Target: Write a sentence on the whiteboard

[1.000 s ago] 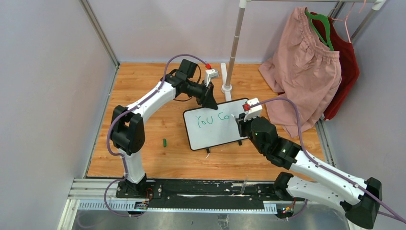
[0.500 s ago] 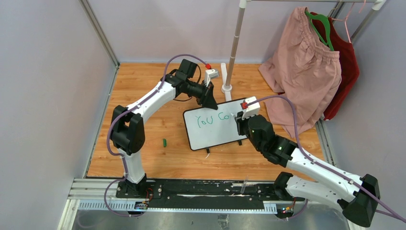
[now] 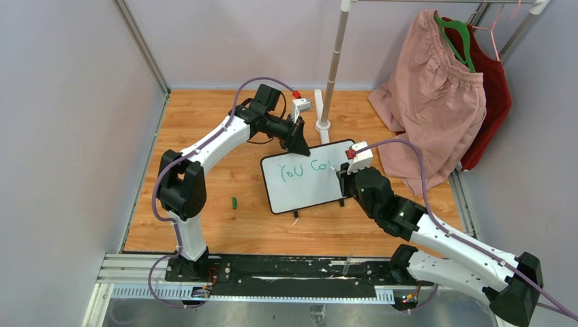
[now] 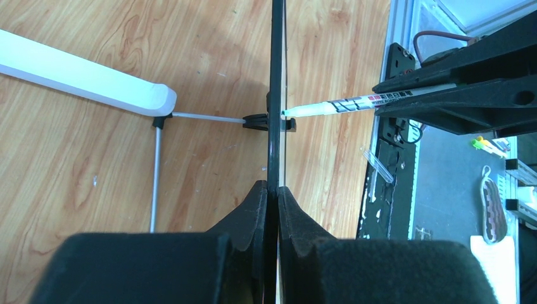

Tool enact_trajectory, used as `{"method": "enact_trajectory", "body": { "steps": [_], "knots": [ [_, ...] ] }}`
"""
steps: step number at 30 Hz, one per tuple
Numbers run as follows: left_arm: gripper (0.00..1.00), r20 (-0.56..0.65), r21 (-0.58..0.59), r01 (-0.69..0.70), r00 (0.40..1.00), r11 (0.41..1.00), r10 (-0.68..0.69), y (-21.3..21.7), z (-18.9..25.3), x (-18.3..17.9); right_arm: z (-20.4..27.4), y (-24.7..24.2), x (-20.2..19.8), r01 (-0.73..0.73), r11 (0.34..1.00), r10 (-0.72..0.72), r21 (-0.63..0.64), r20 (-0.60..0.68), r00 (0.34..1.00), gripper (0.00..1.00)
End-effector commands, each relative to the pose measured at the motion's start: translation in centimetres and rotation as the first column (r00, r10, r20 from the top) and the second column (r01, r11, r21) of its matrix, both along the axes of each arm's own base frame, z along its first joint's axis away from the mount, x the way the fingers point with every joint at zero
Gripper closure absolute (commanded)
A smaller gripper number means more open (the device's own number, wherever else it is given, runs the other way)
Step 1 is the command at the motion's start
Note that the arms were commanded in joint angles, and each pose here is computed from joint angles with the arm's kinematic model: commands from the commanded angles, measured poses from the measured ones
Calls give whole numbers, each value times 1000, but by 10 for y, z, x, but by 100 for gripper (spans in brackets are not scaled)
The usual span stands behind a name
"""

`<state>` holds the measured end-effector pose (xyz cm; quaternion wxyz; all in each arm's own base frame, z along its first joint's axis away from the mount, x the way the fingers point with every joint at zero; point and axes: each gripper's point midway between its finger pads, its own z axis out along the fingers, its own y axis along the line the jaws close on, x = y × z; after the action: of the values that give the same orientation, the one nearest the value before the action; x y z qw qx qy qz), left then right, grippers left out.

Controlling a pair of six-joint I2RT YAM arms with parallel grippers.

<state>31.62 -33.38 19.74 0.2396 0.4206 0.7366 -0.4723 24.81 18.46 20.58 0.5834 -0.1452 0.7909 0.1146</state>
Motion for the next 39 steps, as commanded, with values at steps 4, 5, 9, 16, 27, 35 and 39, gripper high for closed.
{"method": "enact_trajectory", "body": {
  "steps": [4, 5, 9, 16, 27, 35, 39],
  "knots": [
    [100, 5, -3, 3, 1000, 1000, -3, 1, 9, -8, -13, -7, -7, 3, 1000, -2, 7, -38, 999, 100],
    [100, 6, -4, 3, 1000, 1000, -3, 1, 10, -8, -13, -7, -7, 3, 1000, -2, 8, -38, 999, 100],
    [100, 5, -1, 3, 1000, 1000, -3, 2, 9, -9, -4, -5, -5, 1, 1000, -1, 21, -19, 1000, 100],
    [100, 7, 0, 2, 1000, 1000, -2, 2, 9, -9, 24, -1, -2, -11, 998, 8, 66, 39, 999, 100],
    [100, 9, -3, 3, 1000, 1000, -3, 2, 10, -11, 32, 1, 8, 7, 998, -11, 57, 68, 998, 100],
    [100, 10, -6, 3, 1000, 1000, -3, 2, 10, -11, 32, -2, 15, 36, 998, -39, 48, 66, 997, 100],
    [100, 13, -7, 3, 1000, 1000, -2, 2, 11, -11, 30, -6, 18, 52, 998, -55, 46, 63, 996, 100]
  ]
}}
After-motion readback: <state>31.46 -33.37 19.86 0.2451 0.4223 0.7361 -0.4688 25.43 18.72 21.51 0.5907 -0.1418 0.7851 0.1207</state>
